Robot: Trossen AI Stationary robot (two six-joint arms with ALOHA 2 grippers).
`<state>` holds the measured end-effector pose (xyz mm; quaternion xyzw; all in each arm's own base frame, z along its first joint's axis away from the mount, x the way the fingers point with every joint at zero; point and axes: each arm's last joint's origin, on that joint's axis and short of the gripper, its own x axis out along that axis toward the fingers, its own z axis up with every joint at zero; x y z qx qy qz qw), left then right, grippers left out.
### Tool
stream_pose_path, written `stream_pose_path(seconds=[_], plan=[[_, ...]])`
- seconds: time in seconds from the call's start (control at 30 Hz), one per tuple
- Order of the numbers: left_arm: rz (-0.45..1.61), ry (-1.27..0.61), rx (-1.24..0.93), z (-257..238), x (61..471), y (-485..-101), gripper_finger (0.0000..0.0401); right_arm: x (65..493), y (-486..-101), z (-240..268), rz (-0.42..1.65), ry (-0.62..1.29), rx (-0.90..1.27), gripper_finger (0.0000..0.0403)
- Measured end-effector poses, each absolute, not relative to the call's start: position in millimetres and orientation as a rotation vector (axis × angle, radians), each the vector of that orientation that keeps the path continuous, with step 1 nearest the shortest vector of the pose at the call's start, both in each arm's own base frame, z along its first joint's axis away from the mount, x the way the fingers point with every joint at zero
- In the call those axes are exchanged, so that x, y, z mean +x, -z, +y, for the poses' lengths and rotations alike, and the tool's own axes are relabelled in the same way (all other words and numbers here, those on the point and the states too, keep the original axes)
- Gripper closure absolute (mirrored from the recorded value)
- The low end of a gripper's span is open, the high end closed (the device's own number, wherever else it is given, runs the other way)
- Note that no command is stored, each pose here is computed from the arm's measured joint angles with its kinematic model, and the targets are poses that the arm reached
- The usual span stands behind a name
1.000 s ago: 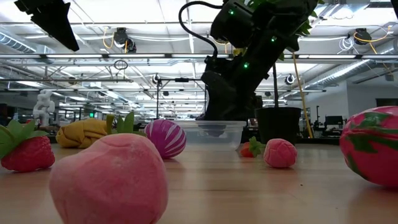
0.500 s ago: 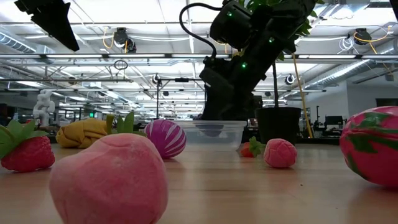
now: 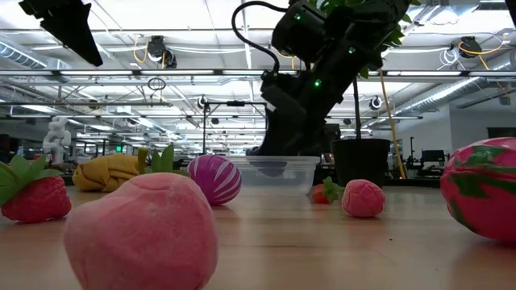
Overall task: Pick and placing Produce into tupperware
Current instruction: Put the violet raspberry into the transparent bin
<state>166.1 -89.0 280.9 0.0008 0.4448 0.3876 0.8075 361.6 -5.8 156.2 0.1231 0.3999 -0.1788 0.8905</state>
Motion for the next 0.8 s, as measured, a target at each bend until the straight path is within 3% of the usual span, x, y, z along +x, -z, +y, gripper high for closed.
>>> stream_pose_path(seconds=[0.8], plan=[[0.95,-0.828,0.0,-89.1,166.2,-281.0,0.0123,356.0,-162.8,-9.4,0.858,0.378,0.214,0.0166]])
